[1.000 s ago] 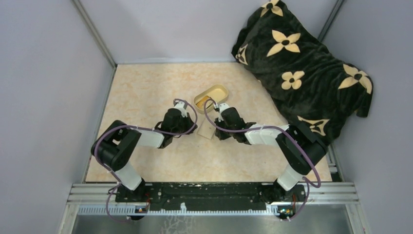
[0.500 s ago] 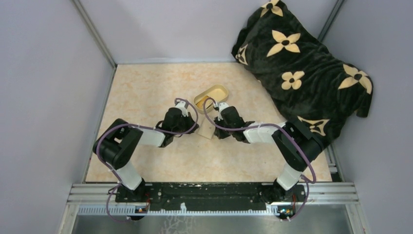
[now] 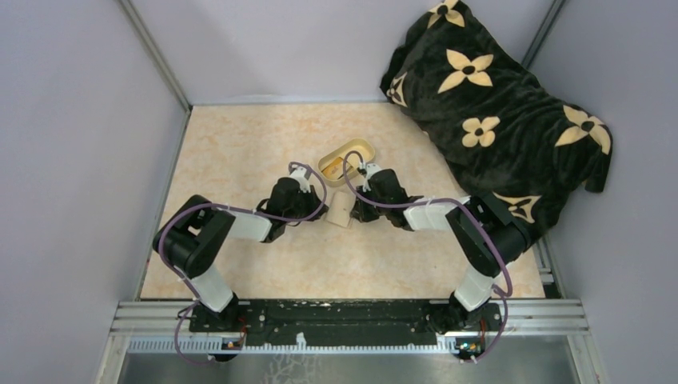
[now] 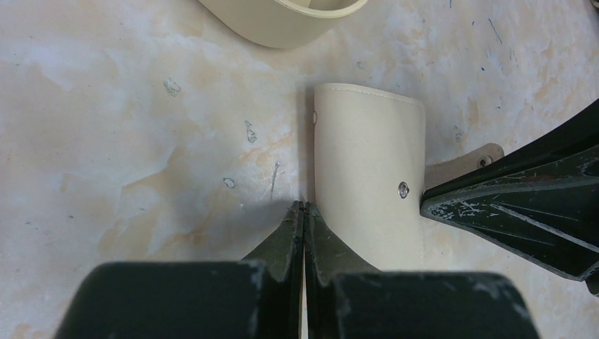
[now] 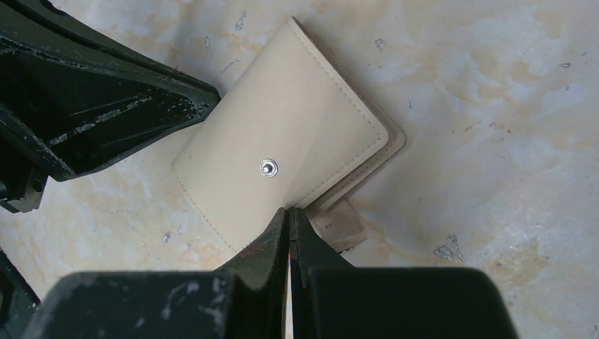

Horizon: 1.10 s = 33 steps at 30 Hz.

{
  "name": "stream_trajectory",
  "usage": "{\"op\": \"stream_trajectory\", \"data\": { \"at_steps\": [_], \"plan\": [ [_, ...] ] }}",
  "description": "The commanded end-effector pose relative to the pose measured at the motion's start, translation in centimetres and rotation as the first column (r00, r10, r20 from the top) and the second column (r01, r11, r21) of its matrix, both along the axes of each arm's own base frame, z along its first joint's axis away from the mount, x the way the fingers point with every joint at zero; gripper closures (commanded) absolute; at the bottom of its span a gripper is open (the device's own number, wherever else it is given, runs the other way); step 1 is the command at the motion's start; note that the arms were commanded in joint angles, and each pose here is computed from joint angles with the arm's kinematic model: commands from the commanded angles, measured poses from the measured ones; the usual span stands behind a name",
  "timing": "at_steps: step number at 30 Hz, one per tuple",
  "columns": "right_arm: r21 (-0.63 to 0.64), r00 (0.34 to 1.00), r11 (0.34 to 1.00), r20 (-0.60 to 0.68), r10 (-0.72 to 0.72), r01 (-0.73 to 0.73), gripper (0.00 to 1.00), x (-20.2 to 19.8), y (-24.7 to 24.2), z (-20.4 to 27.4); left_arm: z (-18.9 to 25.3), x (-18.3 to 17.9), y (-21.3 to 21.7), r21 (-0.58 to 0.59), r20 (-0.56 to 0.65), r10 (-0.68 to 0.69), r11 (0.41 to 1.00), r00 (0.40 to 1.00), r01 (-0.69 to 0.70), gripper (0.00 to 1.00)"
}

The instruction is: Take the credit cards out of the card holder

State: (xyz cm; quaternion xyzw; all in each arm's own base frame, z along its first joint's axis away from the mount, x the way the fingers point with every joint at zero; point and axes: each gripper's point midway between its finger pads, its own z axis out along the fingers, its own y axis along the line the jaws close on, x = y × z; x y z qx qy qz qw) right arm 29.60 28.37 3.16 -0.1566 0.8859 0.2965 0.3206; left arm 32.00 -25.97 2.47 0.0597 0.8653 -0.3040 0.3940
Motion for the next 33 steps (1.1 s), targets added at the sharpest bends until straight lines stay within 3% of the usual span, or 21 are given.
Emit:
{"op": "stream_trajectory", "data": {
  "at_steps": [1, 25, 33],
  "plan": [
    [0.064, 0.999, 0.997, 0.025, 0.034, -0.035, 1.00, 0.7, 1.6, 1.1, -1.9, -2.0, -0.3, 0.015, -0.069, -0.035, 0.999, 0.997, 0.036, 0.99],
    [0.046, 1.000, 0.999, 0.011, -0.007, 0.006, 1.00, 0.3, -0.3, 0.7, -2.2, -2.1, -0.5, 0.011, -0.071, -0.047, 0.999, 0.996, 0.047, 1.00],
    [0.106, 1.000, 0.994, -0.010, -0.004, 0.005, 1.00, 0.0, 0.0, 1.1, -2.4, -2.3, -0.6, 0.015, -0.073, -0.057, 0.998, 0.996, 0.058, 1.00]
  ]
}}
